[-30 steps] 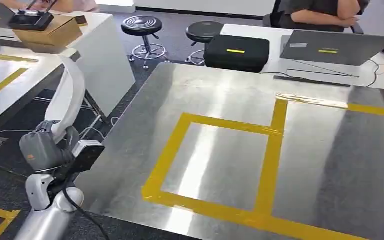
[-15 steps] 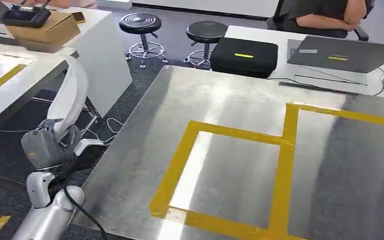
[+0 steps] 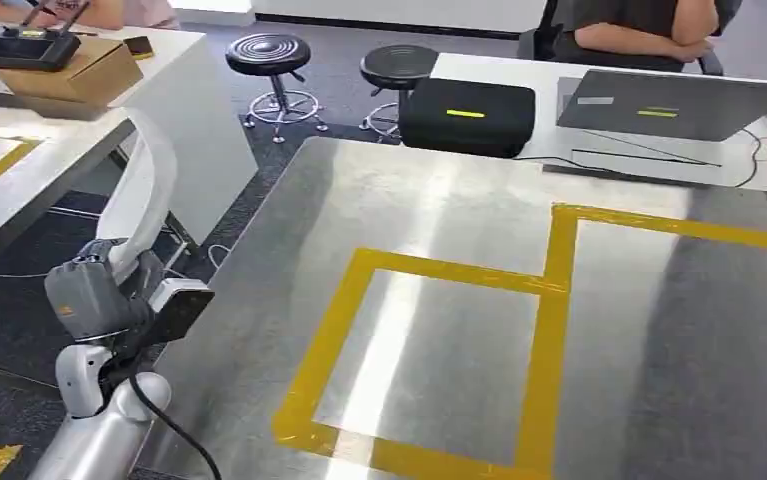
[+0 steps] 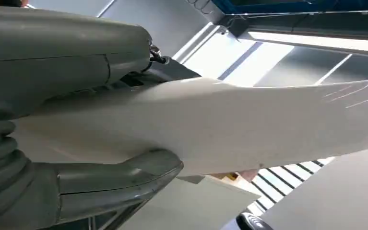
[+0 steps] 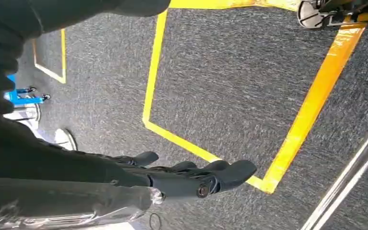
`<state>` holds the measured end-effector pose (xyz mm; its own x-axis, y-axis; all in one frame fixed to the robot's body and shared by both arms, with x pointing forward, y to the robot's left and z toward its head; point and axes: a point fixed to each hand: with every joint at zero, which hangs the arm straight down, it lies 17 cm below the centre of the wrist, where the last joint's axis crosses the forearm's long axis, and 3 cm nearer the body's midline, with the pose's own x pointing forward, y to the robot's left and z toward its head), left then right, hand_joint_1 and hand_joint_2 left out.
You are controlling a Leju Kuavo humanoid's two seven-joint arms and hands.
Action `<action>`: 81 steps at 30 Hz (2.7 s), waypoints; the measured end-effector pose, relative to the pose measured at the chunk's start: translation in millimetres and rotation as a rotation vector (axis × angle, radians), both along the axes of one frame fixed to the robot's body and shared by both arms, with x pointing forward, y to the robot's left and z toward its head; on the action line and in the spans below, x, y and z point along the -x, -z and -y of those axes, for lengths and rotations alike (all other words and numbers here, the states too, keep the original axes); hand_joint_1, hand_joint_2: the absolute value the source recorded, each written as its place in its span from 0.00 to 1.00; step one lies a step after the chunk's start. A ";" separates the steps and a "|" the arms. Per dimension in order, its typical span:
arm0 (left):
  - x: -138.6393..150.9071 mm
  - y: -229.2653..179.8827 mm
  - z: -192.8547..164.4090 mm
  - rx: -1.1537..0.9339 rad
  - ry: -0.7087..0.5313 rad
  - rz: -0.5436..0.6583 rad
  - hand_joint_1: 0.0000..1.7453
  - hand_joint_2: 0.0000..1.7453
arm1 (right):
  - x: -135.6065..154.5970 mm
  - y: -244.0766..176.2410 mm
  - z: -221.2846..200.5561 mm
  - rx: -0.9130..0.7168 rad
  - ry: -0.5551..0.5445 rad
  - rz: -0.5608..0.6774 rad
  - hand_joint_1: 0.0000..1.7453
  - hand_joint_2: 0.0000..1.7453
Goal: Take the parts from the cabinet and place them on the table.
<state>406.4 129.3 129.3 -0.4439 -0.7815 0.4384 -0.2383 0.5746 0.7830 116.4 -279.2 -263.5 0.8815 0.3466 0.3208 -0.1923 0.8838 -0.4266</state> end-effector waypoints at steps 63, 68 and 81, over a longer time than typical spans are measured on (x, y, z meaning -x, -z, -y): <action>3.3 1.8 -4.4 0.031 0.015 -0.019 1.00 1.00 | -23.8 -6.1 -9.9 -0.006 -0.010 0.044 0.00 1.00; 3.6 2.8 -4.5 0.032 0.015 -0.024 1.00 1.00 | -29.7 -7.5 -8.4 -0.004 -0.010 0.054 0.00 1.00; 4.3 4.1 -5.1 0.030 0.016 -0.026 1.00 1.00 | -32.1 -8.0 -7.4 -0.002 -0.009 0.056 0.00 1.00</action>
